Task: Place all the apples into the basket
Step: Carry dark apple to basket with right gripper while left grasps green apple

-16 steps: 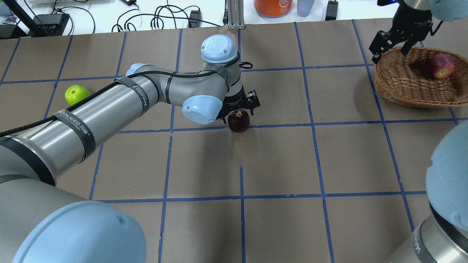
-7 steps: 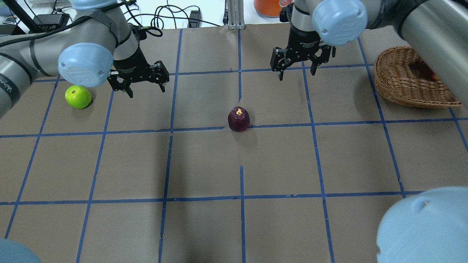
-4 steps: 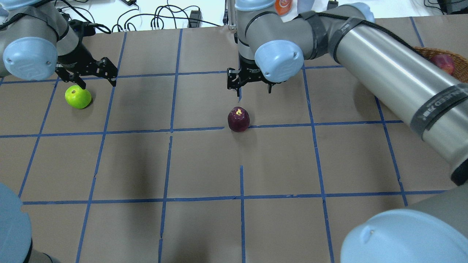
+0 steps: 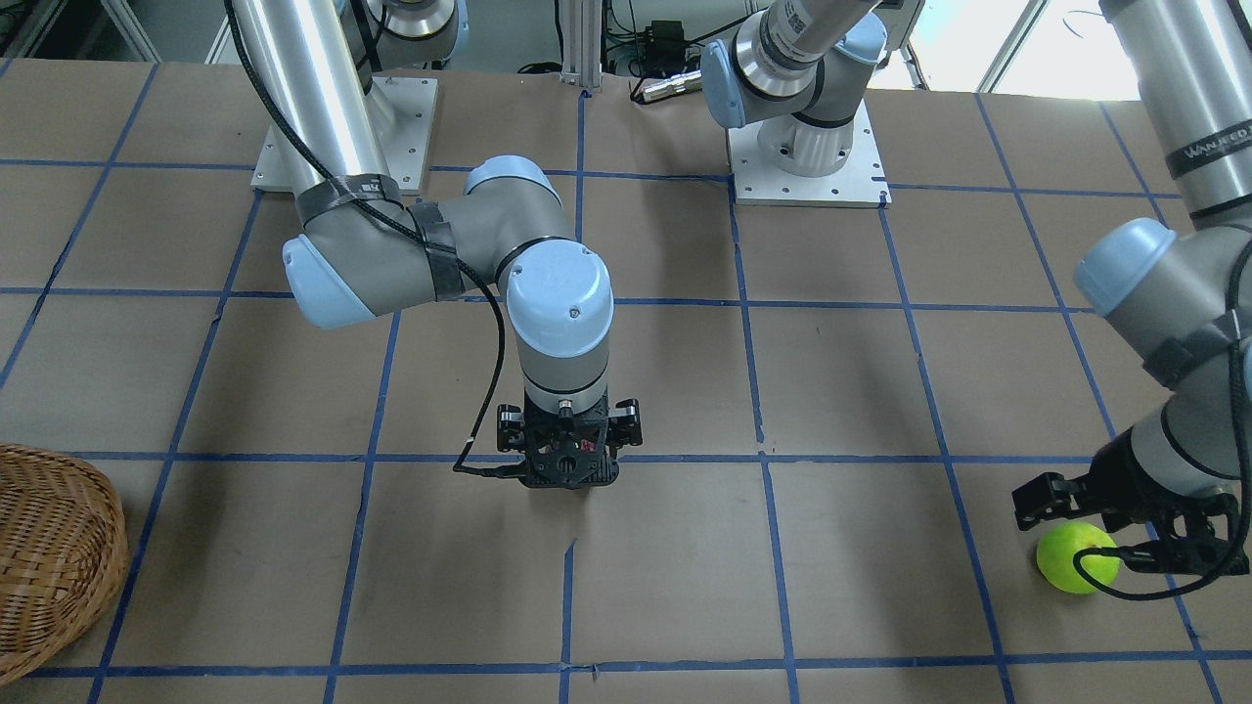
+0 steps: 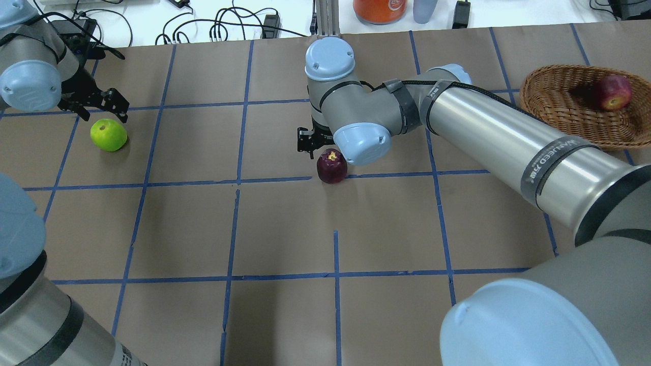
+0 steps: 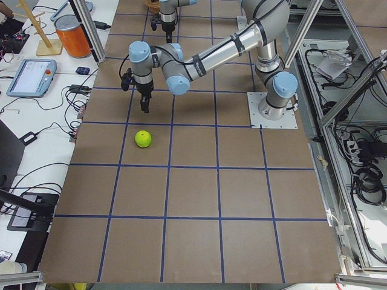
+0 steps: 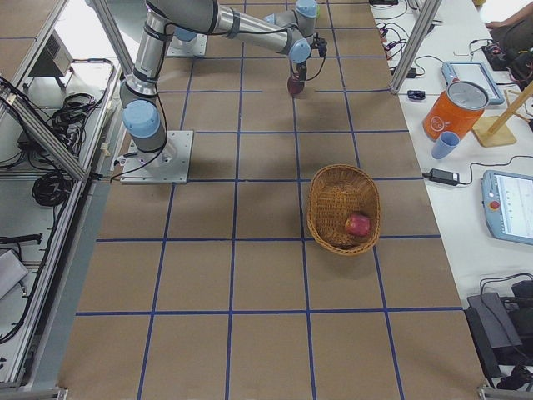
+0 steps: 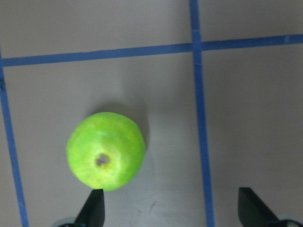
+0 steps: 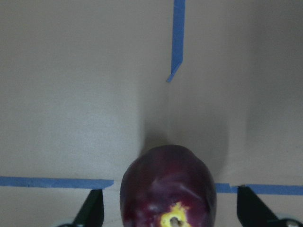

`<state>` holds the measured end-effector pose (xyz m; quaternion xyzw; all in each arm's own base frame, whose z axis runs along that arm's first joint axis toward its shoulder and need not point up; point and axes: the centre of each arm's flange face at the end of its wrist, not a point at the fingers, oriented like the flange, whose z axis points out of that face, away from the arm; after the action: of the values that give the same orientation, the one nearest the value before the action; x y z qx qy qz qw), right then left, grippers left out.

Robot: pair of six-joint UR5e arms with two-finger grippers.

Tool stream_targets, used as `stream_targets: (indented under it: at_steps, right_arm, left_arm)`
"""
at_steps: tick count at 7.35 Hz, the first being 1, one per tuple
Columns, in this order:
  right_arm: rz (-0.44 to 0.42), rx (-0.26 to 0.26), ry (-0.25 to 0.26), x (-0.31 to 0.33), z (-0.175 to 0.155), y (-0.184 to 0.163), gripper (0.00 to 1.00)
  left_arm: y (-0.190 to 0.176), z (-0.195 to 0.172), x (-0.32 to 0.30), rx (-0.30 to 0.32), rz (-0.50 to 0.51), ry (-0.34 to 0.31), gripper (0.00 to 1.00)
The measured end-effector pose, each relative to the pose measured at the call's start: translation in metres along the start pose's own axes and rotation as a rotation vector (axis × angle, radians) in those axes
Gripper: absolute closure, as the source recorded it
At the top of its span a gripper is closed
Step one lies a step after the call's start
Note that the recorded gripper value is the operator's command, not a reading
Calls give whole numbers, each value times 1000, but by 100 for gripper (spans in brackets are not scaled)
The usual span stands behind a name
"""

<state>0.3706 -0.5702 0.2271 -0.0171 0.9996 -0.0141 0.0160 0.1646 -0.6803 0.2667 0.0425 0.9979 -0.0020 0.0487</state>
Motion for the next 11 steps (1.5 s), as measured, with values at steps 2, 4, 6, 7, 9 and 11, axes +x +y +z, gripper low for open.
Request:
stream_targets:
  at_steps: [2, 4, 6, 7, 9, 11]
  right_arm:
    - [2, -18, -2, 1, 20, 5, 49]
    - [2, 4, -6, 2, 21, 4, 67]
    - [23, 34, -18, 11, -1, -5, 78]
    - [45, 43, -20, 27, -24, -10, 84]
    - [53, 1, 15, 104, -68, -24, 96]
    - [-10, -14, 61, 235, -116, -40, 100]
  left_arm:
    - [-13, 22, -26, -24, 49, -28, 0]
    - [-20, 43, -41, -39, 48, -11, 0]
    - [-24, 70, -42, -32, 32, 75, 0]
    - [-25, 78, -40, -29, 29, 104, 0]
    - [-24, 85, -38, -33, 30, 122, 9]
    - [-21, 88, -37, -46, 34, 123, 59]
